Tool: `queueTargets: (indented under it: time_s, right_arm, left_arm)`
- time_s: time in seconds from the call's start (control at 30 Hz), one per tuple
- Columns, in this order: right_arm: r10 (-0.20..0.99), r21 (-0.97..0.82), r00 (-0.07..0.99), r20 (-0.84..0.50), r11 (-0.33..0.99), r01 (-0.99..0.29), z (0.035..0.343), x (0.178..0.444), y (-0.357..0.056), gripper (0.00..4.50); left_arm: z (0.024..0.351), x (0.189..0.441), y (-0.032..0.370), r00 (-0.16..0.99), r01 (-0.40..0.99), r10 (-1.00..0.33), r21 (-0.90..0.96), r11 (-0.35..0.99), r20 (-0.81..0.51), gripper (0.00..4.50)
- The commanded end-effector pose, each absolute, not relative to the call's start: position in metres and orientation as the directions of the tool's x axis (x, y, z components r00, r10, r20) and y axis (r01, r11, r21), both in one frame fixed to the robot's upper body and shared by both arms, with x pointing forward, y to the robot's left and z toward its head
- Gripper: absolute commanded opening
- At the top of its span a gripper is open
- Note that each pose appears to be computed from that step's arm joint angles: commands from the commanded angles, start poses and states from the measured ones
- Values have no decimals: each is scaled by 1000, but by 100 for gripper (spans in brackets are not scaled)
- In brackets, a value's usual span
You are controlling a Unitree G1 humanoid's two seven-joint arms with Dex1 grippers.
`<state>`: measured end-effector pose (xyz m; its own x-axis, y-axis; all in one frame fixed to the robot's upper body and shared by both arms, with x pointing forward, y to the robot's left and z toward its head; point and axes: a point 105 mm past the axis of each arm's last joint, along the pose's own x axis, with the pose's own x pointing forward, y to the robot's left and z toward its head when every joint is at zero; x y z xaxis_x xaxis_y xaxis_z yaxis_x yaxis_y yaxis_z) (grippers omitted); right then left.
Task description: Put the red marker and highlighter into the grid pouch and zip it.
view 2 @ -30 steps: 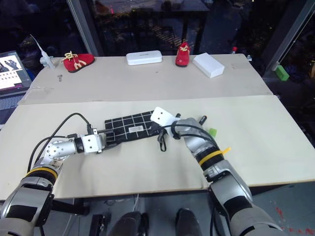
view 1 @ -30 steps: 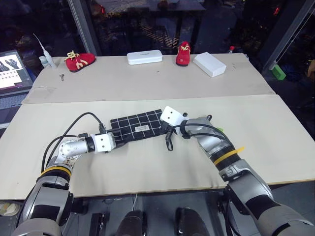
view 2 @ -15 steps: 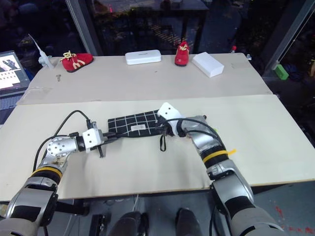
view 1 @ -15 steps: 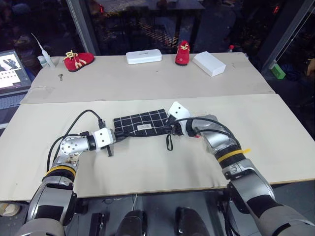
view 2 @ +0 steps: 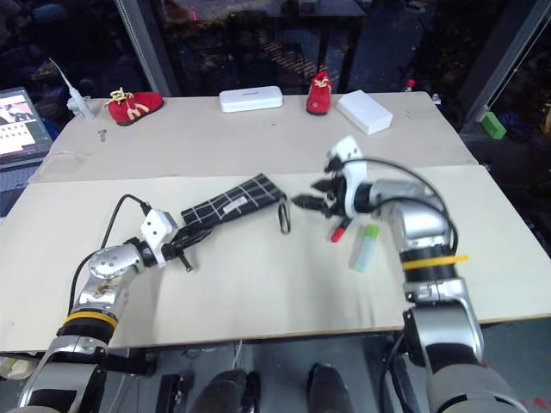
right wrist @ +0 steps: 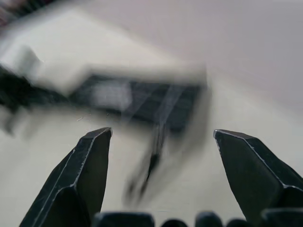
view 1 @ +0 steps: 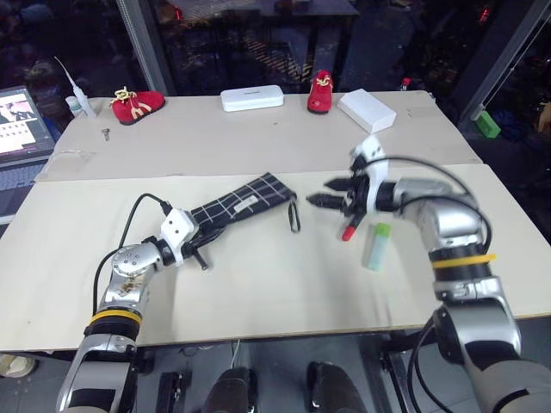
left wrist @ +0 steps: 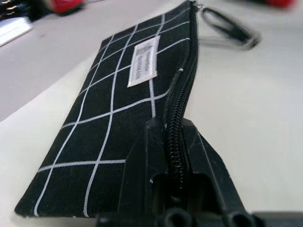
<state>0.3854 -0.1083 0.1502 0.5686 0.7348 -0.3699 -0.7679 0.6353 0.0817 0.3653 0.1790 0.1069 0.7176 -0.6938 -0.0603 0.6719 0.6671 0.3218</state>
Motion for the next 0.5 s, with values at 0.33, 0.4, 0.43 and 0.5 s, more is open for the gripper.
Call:
queueTargets:
  time_s: [0.33,0.4,0.43,0.5]
  right_arm:
    - [610,36,720,-331,771,-636,158,421,-90,383]
    - [605,38,723,-333,775,-631,154,426,-87,383]
    - [602,39,726,-334,778,-627,153,428,-86,383]
    - [594,36,731,-335,784,-620,150,432,-82,383]
  left_arm:
    - [123,367,171,740,648,-672,309,697,-37,0]
    - [123,366,170,738,651,-674,304,696,-37,0]
    - [122,366,170,738,651,-674,303,696,-37,0]
    - [122,365,168,736,653,-676,300,695,-35,0]
